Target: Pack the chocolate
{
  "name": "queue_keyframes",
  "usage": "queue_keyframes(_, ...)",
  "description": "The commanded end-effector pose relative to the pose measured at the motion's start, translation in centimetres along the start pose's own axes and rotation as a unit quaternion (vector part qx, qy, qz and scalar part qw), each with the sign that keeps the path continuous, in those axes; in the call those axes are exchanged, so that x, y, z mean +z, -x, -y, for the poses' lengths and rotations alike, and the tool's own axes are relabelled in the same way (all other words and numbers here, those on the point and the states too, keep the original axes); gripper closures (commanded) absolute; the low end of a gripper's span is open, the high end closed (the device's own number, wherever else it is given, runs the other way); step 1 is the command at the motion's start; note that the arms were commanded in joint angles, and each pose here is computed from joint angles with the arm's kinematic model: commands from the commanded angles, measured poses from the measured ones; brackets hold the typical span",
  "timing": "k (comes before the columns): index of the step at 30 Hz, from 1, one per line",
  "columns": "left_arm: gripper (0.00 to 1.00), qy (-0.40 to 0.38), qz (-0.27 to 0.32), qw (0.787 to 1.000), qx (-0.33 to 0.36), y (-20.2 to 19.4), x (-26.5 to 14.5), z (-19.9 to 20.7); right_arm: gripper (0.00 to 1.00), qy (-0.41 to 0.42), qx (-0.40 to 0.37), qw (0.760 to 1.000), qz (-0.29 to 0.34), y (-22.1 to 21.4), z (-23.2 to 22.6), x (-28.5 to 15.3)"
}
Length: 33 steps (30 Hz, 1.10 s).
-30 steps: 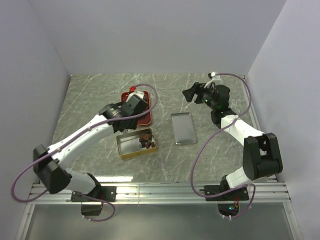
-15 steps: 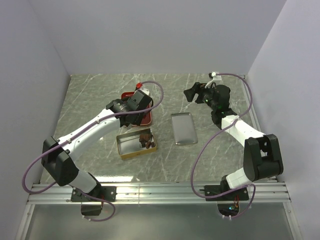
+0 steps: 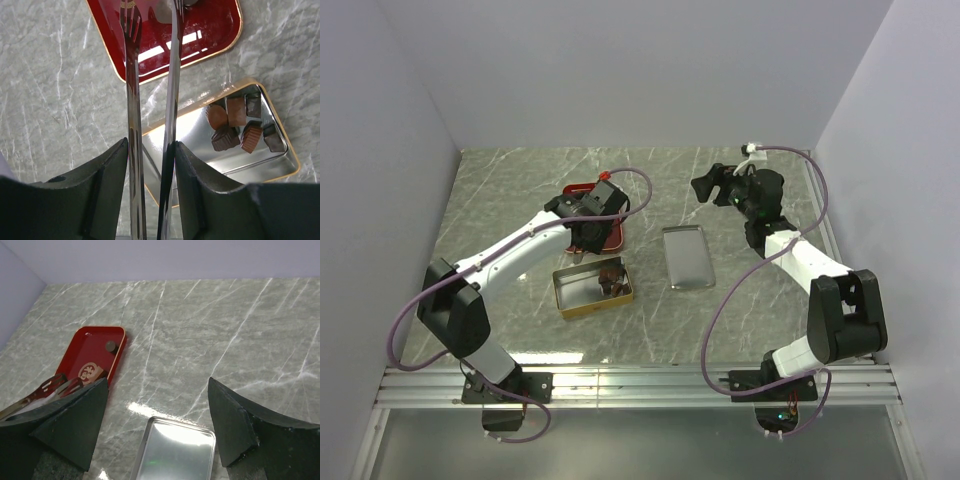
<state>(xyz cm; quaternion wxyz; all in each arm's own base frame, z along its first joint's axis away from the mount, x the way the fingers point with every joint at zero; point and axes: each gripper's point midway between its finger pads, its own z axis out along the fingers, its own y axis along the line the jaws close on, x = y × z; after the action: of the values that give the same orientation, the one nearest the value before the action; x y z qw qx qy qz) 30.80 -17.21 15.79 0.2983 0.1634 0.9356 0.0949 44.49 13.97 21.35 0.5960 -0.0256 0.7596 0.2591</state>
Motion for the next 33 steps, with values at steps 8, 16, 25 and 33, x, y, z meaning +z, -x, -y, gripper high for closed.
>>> queue_keyframes(8,0.53,-0.024,-0.001,0.999,0.021,0.8,-0.7,0.1,0.13,0.003,-0.012,0.999,0.038,3.1,-0.3,-0.4)
queue_keyframes(16,0.52,-0.040,-0.002,0.999,0.015,0.3,-2.2,-0.2,0.13,0.008,-0.009,0.999,0.039,3.0,-0.6,-0.6)
queue_keyframes(25,0.52,-0.034,-0.010,0.999,0.013,-0.7,-3.0,-0.9,0.13,0.013,-0.008,0.999,0.045,3.3,-0.9,-0.8)
queue_keyframes(33,0.53,-0.035,-0.007,0.999,0.023,-0.4,-2.6,-0.7,0.13,0.016,-0.008,0.999,0.043,3.3,-0.9,-0.6)
